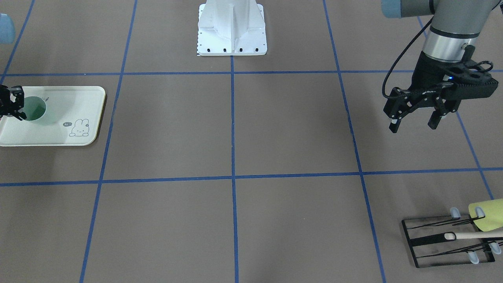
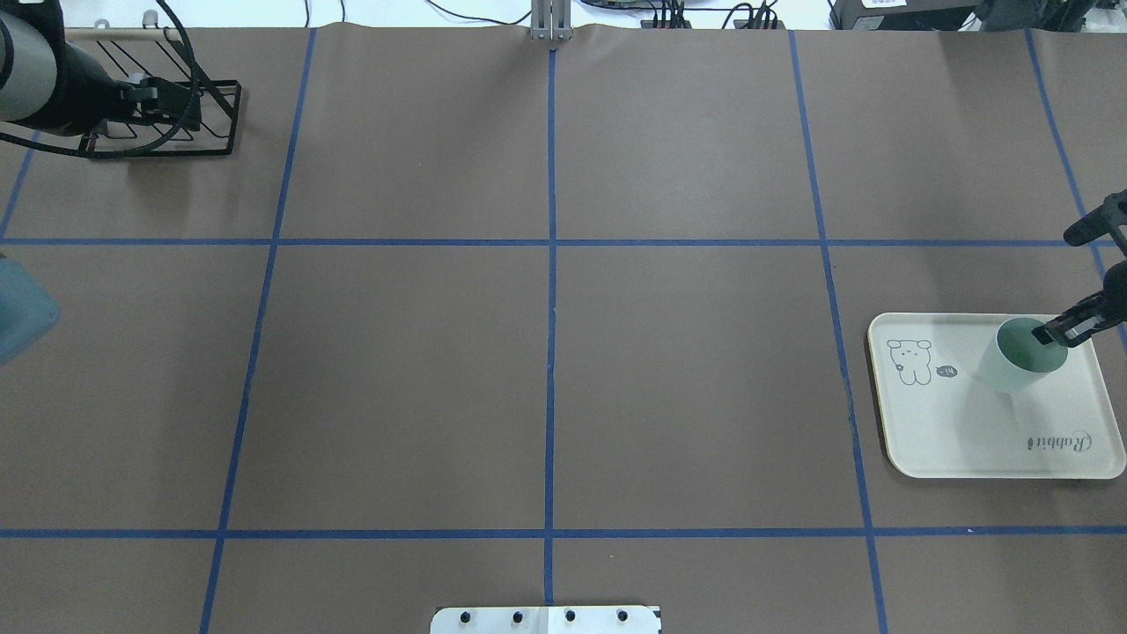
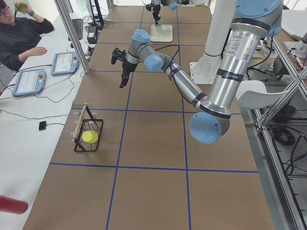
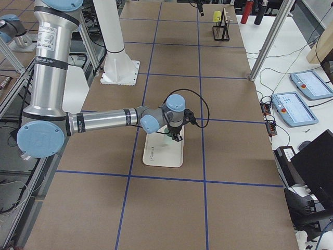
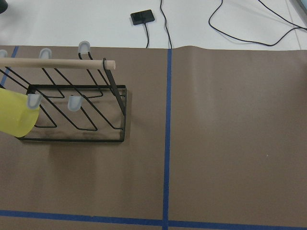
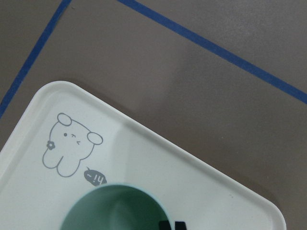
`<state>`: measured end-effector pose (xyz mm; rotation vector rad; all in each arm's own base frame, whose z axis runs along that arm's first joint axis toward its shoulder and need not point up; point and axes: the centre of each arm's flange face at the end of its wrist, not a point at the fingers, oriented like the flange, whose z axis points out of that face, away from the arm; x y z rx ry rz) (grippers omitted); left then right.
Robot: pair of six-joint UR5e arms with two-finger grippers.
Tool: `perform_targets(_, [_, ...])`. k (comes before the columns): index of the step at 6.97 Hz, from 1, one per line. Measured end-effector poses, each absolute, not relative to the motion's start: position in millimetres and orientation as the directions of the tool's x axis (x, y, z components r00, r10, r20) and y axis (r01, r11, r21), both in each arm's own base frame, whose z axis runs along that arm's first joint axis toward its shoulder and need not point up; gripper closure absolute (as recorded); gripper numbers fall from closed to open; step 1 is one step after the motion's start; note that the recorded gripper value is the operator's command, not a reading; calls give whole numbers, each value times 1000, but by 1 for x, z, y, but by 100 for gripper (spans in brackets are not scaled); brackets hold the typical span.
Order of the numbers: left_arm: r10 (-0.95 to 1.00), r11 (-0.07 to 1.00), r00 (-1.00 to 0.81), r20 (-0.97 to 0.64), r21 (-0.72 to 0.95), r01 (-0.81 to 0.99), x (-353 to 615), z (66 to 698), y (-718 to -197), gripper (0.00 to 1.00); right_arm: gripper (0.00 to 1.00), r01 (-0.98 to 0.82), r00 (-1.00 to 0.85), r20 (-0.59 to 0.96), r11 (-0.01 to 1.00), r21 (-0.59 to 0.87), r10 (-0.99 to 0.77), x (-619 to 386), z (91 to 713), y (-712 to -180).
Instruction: Left arm grabs green cup and hands to right arm on tray
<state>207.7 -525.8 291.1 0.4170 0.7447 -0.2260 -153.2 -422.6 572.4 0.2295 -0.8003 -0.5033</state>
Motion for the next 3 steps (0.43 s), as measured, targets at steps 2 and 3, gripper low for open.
perform_targets(2, [-53, 895, 717, -695, 286, 343, 207, 292, -526, 1, 53, 362, 575, 627, 851, 380, -525, -162, 573, -418])
perform_targets(3, [-53, 894, 717, -695, 287, 343, 207, 292, -526, 1, 2, 367, 572, 628, 849, 380, -528, -164, 574, -417])
